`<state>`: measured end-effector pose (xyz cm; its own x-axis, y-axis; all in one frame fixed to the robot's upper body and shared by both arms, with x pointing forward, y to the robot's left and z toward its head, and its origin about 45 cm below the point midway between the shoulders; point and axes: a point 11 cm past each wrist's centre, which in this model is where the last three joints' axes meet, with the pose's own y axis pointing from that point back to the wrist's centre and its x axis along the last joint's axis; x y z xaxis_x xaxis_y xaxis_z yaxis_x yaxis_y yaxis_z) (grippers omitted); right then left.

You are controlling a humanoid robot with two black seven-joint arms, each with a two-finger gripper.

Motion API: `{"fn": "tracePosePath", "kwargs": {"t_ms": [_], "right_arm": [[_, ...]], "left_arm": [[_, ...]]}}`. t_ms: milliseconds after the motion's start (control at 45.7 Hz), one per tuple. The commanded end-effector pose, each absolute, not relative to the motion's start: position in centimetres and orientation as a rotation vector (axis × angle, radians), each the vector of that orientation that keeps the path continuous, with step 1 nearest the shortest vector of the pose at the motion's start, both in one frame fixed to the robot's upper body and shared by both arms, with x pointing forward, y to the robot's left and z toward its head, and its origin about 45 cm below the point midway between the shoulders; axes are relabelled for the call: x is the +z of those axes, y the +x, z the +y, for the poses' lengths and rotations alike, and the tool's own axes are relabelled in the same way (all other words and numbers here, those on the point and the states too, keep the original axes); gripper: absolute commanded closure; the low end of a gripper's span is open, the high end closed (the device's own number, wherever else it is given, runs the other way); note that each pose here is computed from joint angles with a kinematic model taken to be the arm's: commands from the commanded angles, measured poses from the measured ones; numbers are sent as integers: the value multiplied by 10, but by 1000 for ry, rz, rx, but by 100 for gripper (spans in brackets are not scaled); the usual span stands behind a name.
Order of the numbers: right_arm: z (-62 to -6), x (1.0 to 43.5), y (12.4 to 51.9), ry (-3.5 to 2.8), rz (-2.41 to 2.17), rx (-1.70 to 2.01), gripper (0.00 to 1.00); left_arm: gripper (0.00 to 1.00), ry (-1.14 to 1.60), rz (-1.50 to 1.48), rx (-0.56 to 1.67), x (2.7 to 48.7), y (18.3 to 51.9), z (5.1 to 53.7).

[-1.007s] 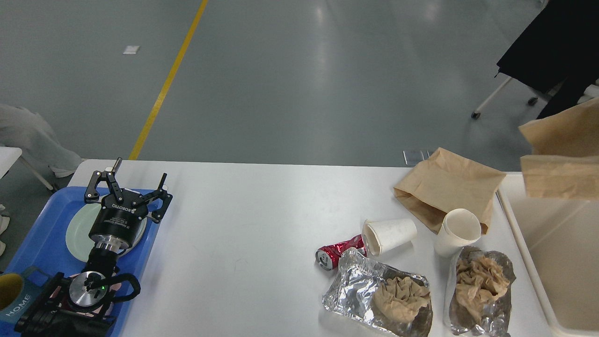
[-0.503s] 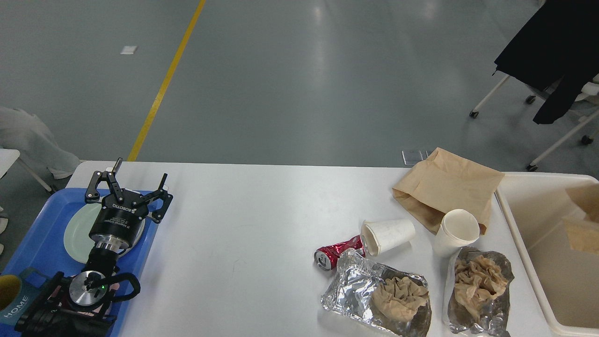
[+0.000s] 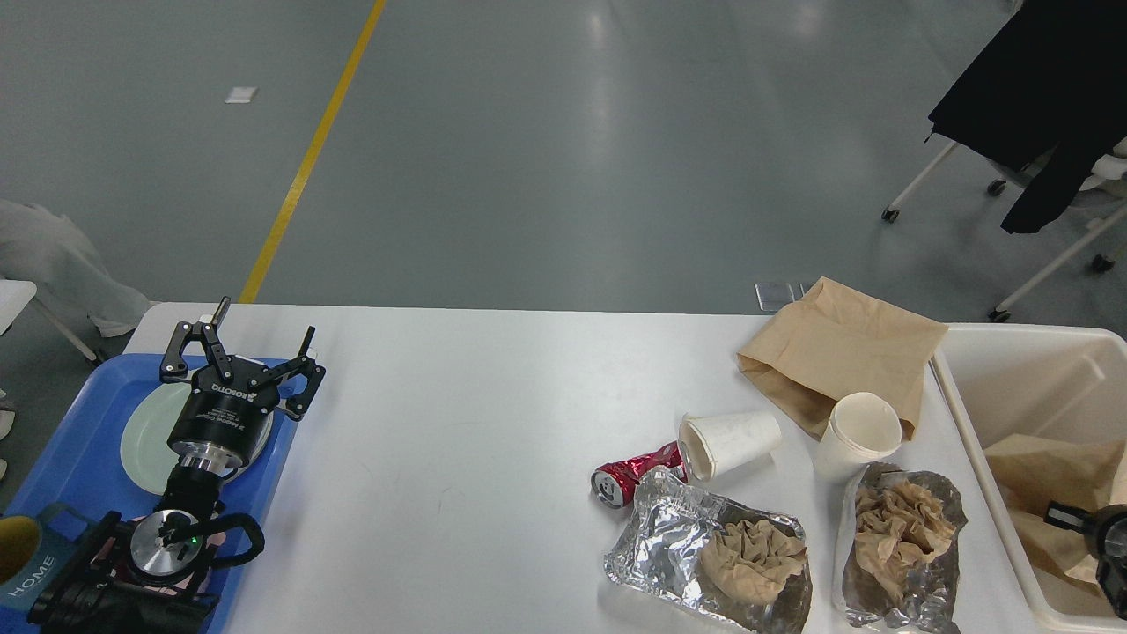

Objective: Tidy desktop
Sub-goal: 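Open the right gripper inside the bin to drop the bag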

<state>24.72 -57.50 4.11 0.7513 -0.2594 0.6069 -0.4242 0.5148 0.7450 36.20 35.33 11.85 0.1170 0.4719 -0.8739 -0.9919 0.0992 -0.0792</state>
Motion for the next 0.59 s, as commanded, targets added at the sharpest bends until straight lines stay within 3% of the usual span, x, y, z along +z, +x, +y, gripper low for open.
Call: {"fn": "tracePosePath", "kwargs": {"t_ms": [0, 438, 460, 525, 547, 569], "right_arm": [[-577, 37, 240, 1009, -759, 121, 100], [-570, 19, 218, 1014, -762, 69, 100], [-570, 19, 218, 1013, -767, 68, 96], [-573, 19, 216, 1007, -777, 72, 47], [-572, 19, 217, 1005, -782, 82, 34], [-571, 19, 218, 1003, -787, 92, 29]], "left_arm": [[3, -833, 805, 1276, 119, 362, 353], [3, -833, 805, 1276, 119, 362, 353], [3, -833, 805, 1276, 119, 362, 353], [3, -833, 805, 1276, 119, 362, 353], [3, -832, 804, 1277, 119, 362, 354], [3, -832, 804, 1277, 119, 362, 354]]}}
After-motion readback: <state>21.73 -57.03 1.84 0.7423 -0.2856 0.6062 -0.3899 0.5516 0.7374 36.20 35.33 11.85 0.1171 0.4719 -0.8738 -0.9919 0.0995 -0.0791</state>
